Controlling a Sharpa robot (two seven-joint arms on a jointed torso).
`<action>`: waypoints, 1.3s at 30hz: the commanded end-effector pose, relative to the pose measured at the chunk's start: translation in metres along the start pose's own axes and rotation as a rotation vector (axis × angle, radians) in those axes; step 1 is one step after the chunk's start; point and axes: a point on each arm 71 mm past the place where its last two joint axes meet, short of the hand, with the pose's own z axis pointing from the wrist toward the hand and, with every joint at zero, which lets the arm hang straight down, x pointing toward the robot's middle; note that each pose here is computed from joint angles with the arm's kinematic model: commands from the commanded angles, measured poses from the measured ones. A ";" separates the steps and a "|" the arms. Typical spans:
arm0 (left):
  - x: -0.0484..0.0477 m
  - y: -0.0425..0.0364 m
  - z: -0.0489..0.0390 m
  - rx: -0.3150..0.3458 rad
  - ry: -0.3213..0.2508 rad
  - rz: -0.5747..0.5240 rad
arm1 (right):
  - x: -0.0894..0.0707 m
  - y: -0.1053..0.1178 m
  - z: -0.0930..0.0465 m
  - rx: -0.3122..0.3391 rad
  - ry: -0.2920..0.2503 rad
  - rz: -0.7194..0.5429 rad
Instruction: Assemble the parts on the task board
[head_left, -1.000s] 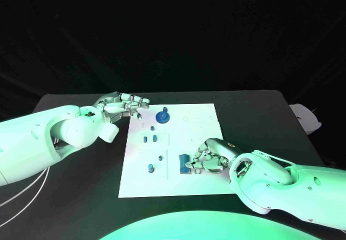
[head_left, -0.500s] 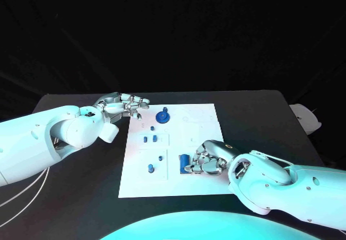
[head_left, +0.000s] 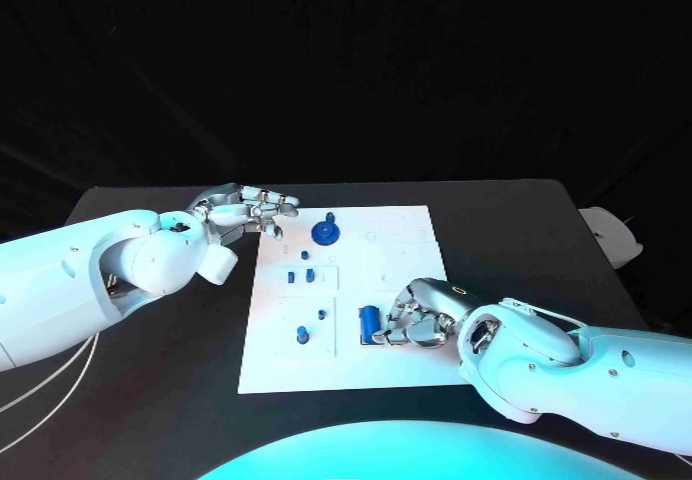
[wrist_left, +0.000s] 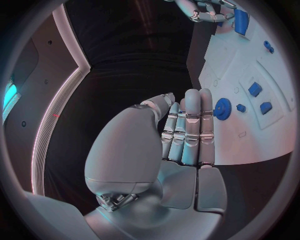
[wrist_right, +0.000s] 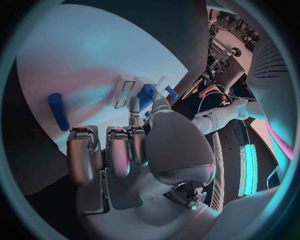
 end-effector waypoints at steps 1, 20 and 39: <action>0.0020 -0.0007 0.0002 0.003 0.017 0.000 | -0.003 -0.005 0.000 0.007 -0.020 -0.038; 0.0007 -0.0005 0.0001 0.002 0.013 0.000 | -0.005 -0.007 -0.007 -0.018 0.008 -0.014; 0.0023 -0.0003 0.0015 0.004 0.014 0.000 | -0.056 -0.062 -0.023 0.089 -0.126 -0.160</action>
